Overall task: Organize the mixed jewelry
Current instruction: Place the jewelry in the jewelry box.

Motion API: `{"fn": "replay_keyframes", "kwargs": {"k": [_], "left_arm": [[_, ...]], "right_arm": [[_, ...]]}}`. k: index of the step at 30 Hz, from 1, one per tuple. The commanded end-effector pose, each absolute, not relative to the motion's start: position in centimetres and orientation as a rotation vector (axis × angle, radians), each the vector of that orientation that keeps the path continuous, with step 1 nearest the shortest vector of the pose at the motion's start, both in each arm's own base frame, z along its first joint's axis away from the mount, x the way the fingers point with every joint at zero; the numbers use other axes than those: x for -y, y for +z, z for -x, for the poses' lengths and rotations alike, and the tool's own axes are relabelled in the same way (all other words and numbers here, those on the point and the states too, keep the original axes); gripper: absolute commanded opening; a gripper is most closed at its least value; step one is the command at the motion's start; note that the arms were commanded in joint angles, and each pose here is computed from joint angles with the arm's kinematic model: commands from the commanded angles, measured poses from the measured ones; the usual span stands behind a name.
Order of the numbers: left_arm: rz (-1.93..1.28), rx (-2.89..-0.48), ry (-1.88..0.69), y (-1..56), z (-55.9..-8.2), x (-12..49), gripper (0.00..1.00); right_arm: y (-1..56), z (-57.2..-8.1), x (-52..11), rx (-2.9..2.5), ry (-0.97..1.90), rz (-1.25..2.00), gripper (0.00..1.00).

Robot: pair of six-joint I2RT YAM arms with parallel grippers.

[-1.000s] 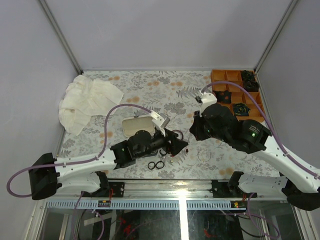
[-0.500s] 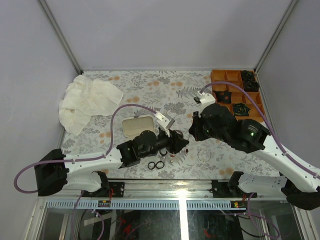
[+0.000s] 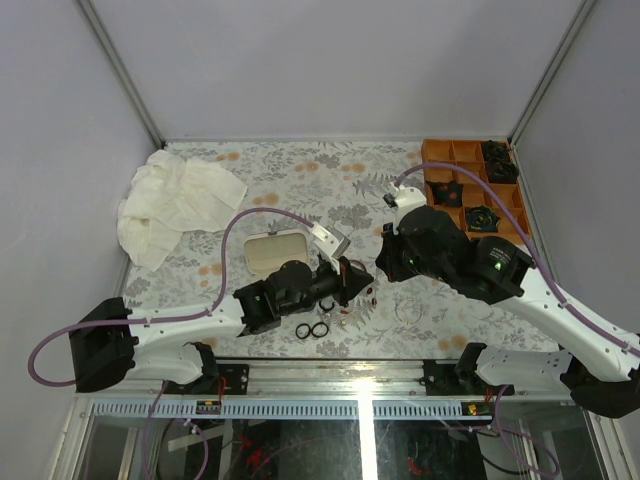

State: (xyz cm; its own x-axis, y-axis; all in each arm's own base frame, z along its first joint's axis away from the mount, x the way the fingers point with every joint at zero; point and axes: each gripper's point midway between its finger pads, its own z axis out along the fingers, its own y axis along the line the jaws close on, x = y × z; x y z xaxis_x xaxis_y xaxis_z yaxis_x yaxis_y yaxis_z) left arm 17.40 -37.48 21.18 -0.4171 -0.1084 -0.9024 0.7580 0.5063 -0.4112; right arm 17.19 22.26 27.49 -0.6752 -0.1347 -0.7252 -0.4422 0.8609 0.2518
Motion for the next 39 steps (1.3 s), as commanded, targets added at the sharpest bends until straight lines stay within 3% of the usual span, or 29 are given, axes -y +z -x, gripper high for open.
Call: {"fn": "replay_keyframes", "kwargs": {"k": [1, 5, 10, 13, 21, 34, 39], "left_arm": [[-0.521, -1.630, -1.125, 24.6, -17.8, 38.3, 0.03], [-0.536, -1.635, -1.133, 24.6, -17.5, 38.4, 0.13], [-0.546, -1.640, -1.140, 24.4, -17.2, 38.3, 0.42], [-0.541, -1.639, -1.144, 24.2, -17.1, 38.1, 0.45], [-0.550, -1.648, -1.144, 23.7, -17.1, 38.4, 0.39], [-0.566, -1.652, -1.154, 23.6, -17.2, 39.3, 0.19], [-0.566, -1.656, -1.152, 23.6, -17.2, 39.3, 0.06]], "right_arm": [[29.3, -17.2, -23.1, -2.233, 0.592, 0.441, 0.00], [29.2, -17.3, -23.1, -2.233, 0.586, 0.440, 0.00], [29.4, -17.3, -23.1, -2.230, 0.586, 0.438, 0.00], [29.3, -17.3, -23.1, -2.232, 0.584, 0.440, 0.00], [29.8, -17.4, -23.1, -2.222, 0.589, 0.437, 0.00], [29.8, -17.4, -23.0, -2.216, 0.582, 0.442, 0.00], [29.8, -17.4, -22.8, -2.214, 0.578, 0.441, 0.00]]}}
